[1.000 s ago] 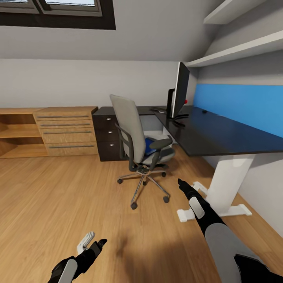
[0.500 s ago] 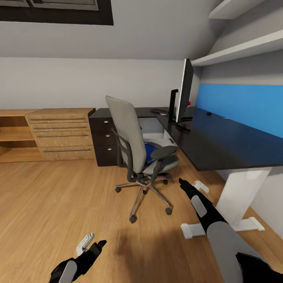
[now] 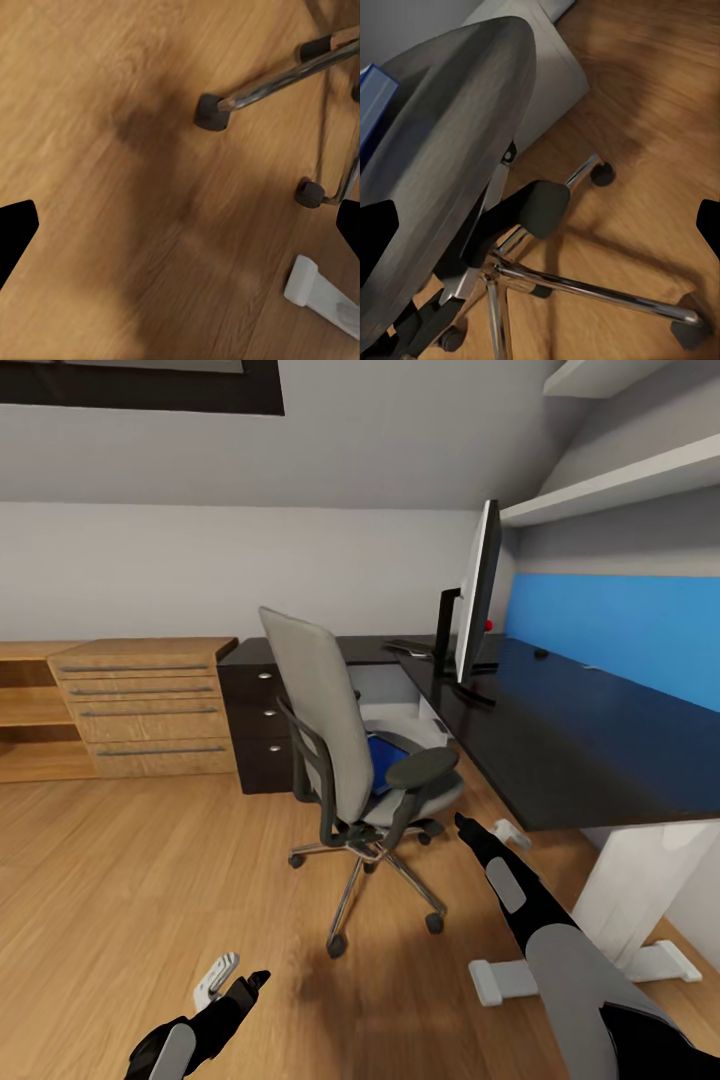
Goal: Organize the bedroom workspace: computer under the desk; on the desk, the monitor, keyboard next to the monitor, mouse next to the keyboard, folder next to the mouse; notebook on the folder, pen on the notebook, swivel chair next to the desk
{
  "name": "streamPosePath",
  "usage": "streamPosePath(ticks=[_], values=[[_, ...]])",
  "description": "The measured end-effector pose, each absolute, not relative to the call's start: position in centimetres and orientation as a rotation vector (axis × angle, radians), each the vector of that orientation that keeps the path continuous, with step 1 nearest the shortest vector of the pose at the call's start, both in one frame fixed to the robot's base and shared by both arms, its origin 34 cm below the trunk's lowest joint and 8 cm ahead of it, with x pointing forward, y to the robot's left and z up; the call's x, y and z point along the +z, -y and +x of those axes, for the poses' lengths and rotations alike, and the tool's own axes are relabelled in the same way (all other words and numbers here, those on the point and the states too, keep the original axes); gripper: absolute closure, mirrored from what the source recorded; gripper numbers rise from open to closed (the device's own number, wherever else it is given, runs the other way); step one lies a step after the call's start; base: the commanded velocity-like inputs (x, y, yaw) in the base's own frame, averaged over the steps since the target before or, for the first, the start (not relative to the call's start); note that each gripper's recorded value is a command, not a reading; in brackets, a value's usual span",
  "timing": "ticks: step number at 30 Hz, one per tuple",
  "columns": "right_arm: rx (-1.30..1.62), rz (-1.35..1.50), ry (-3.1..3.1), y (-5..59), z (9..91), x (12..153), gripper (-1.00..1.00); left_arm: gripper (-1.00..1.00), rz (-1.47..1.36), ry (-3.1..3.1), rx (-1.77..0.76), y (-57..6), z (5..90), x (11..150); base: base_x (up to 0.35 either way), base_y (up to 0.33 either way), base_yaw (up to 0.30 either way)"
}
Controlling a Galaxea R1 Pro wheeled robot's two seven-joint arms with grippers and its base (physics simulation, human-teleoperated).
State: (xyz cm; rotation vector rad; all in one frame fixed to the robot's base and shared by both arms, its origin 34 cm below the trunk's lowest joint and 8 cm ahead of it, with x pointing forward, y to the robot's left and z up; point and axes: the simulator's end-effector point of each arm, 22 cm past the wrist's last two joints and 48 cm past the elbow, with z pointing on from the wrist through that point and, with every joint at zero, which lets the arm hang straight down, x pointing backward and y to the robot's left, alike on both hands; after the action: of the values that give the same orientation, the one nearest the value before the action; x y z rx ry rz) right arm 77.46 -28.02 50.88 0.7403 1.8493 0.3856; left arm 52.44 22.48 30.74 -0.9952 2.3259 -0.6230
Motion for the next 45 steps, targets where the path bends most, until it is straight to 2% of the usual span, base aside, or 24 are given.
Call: streamPosePath(ticks=[11,25,41,45], values=[[0.388,0.738,-1.85,27.8,77.5,50.9,-1.0,-1.0,-0.997,-2.325,-0.622,-22.5,52.4,30.7,0.018,0.0,0.019],[0.388,0.729,-1.852,27.7,77.5,50.9,-1.0,-1.0,-1.001,-2.325,-0.622,-22.6,52.4,30.7,0.002,0.0,0.197],[0.396,0.712,-1.856,26.7,77.6,51.1,-1.0,-1.0,-0.998,-2.327,-0.621,-22.5,52.4,30.7,0.0,0.0,0.099],[0.377,0.627,-1.879,25.4,77.7,51.3,-1.0,-1.0,-0.998,-2.326,-0.622,-22.5,52.4,30.7,0.0,0.0,0.228]])
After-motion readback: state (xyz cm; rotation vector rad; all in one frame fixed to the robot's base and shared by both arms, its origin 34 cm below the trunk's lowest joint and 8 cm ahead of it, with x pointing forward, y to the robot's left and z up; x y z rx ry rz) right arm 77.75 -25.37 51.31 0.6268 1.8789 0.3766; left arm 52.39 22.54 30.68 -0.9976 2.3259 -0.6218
